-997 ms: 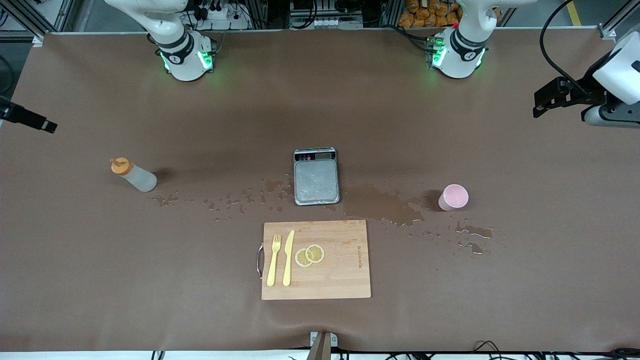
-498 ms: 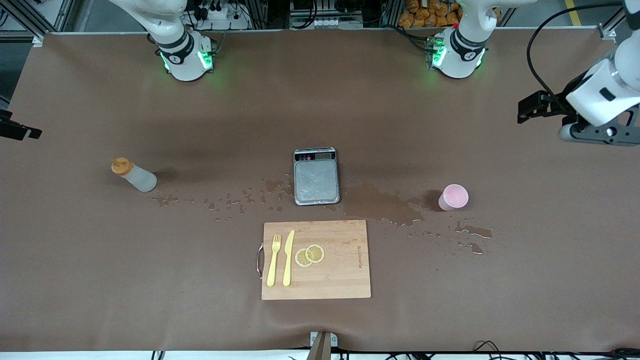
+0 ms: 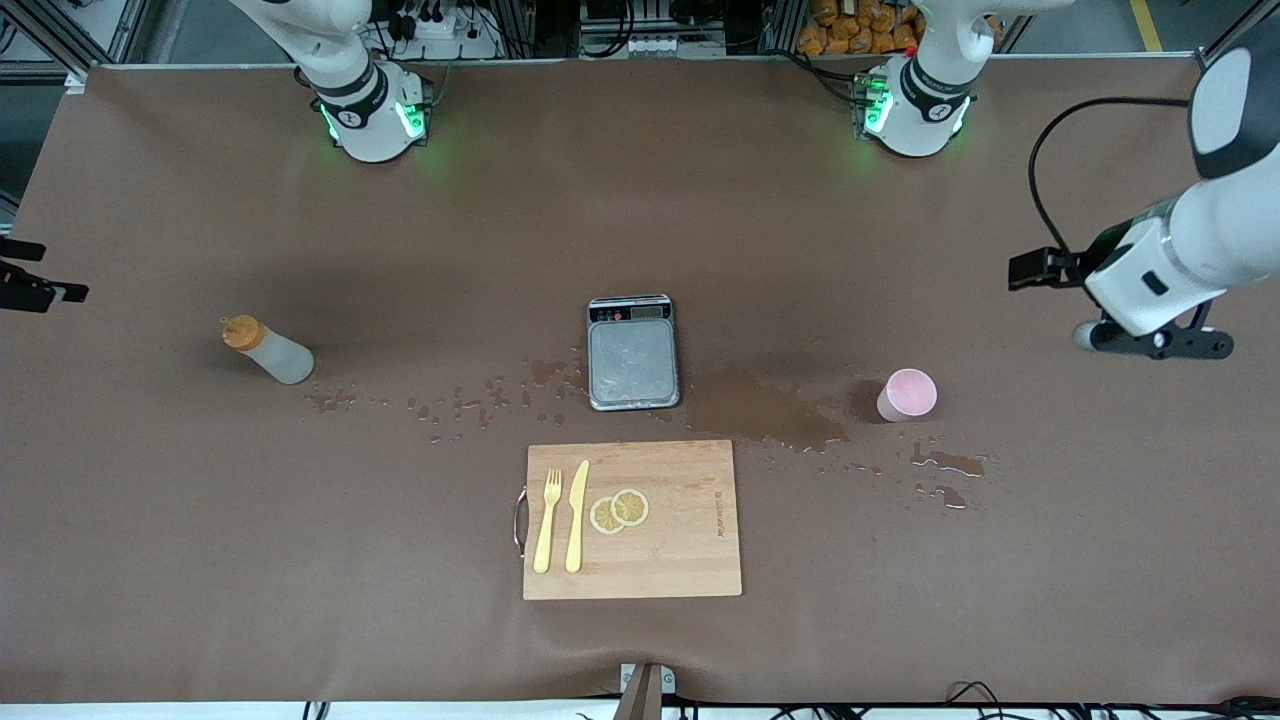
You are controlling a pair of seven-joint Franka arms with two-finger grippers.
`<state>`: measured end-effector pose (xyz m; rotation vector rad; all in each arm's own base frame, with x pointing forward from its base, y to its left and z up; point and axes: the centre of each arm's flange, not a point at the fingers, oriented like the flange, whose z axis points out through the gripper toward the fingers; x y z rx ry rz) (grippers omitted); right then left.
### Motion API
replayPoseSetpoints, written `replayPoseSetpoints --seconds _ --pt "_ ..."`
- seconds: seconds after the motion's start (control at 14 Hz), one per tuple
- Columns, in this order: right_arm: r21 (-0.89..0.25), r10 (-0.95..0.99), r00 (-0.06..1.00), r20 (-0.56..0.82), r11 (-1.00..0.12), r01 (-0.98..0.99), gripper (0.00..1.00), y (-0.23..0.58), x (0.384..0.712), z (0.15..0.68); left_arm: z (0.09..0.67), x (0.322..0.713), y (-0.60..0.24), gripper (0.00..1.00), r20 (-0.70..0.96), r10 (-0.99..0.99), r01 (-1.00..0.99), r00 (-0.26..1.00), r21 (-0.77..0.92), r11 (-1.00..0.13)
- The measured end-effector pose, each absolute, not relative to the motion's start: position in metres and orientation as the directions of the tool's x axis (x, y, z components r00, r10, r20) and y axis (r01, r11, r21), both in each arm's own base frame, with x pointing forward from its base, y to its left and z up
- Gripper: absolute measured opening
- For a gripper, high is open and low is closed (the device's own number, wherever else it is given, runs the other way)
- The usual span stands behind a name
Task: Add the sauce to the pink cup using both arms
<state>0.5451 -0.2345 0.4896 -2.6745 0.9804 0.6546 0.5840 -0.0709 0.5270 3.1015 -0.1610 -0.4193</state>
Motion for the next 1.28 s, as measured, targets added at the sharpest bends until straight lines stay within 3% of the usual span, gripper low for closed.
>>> replayPoseSetpoints --seconds 0.5,0.93,1.28 --pt "-0.018 -0.563 0.483 -0.671 -0.638 -0.770 1.00 -0.265 0.545 0.389 0.410 0.631 -0.085 1.00 -0.286 -0.091 -0.086 0.954 0.027 -0.996" --pt "-0.054 -0.493 0.325 -0.807 -0.487 -0.872 1.00 -0.315 0.524 0.286 0.348 0.620 -0.111 1.00 -0.256 -0.089 -0.087 0.962 0.020 -0.996" --pt "-0.055 -0.496 0.210 -0.843 -0.309 -0.949 1.00 -0.328 0.529 0.250 0.330 0.616 -0.105 1.00 -0.241 -0.080 -0.078 0.967 0.020 -0.997"
